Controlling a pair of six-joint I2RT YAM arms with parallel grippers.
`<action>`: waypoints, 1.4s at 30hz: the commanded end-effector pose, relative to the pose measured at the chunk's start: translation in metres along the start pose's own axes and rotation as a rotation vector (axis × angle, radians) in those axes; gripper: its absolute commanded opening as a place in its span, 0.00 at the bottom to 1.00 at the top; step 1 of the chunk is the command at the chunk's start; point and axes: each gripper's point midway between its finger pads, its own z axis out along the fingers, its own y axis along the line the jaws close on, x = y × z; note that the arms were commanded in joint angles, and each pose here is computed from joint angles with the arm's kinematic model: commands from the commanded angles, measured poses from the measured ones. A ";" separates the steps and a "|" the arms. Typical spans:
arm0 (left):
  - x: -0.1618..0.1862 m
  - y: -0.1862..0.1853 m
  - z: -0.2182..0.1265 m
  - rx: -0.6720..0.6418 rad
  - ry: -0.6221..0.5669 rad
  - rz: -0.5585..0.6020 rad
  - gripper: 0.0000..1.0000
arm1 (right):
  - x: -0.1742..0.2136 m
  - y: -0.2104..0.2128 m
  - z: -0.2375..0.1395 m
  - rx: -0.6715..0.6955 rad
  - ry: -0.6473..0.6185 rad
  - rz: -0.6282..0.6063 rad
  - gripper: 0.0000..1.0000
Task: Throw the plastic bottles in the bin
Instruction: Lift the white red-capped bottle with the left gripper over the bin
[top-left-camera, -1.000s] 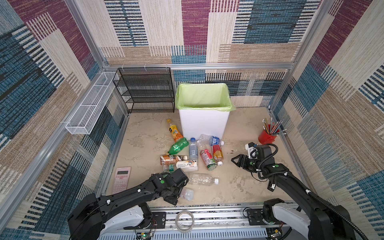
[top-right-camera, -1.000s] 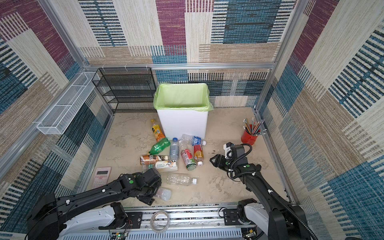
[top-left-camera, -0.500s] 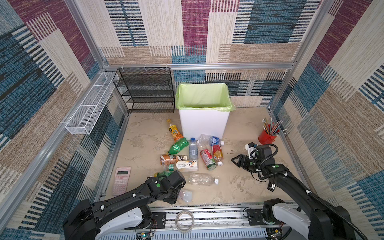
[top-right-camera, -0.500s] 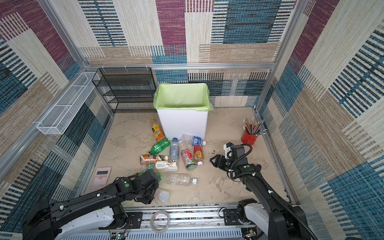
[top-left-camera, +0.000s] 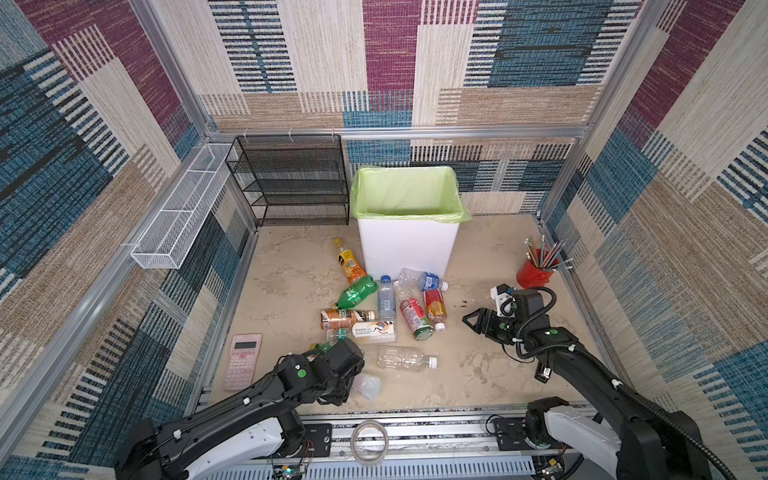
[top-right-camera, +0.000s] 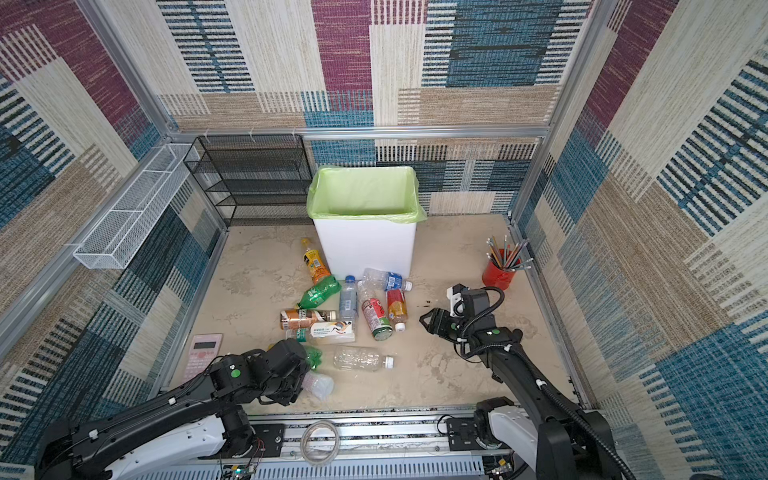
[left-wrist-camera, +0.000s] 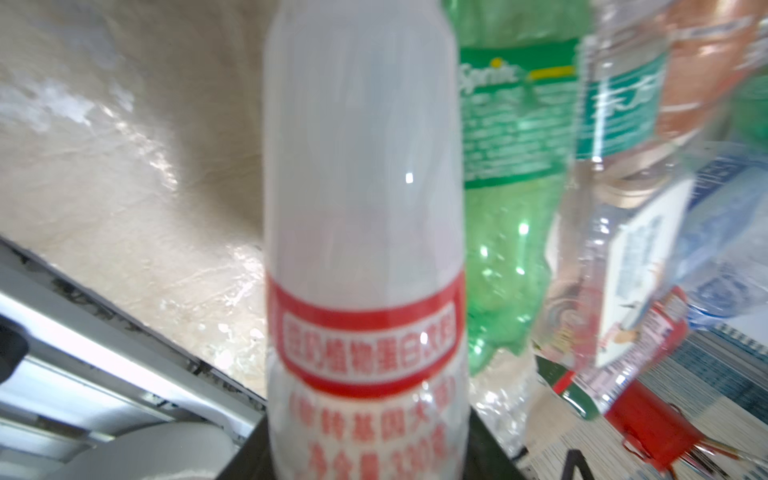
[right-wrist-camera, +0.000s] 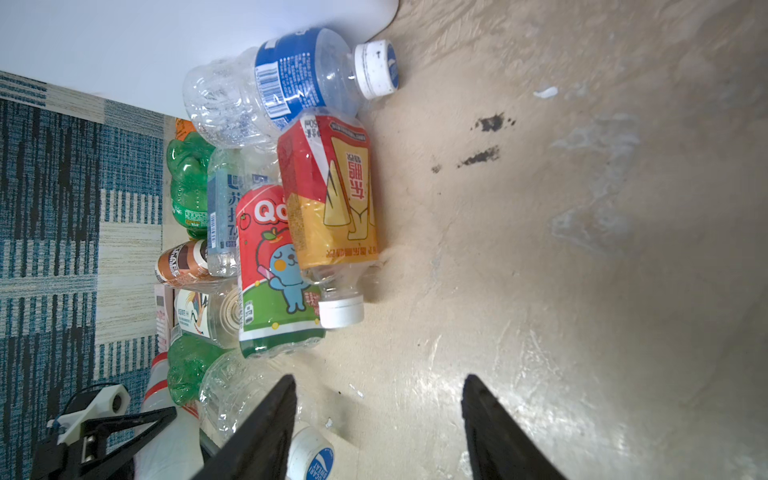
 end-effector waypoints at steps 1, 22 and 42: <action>-0.022 -0.011 -0.021 0.064 -0.110 0.091 0.49 | -0.006 0.006 -0.001 -0.022 -0.015 -0.022 0.65; 0.020 -0.263 -0.204 0.961 -0.471 0.992 0.53 | -0.018 0.015 -0.002 -0.028 -0.028 -0.045 0.65; 0.029 -0.543 -0.373 1.451 -0.758 1.090 0.94 | -0.026 0.024 -0.018 -0.020 -0.073 -0.070 0.65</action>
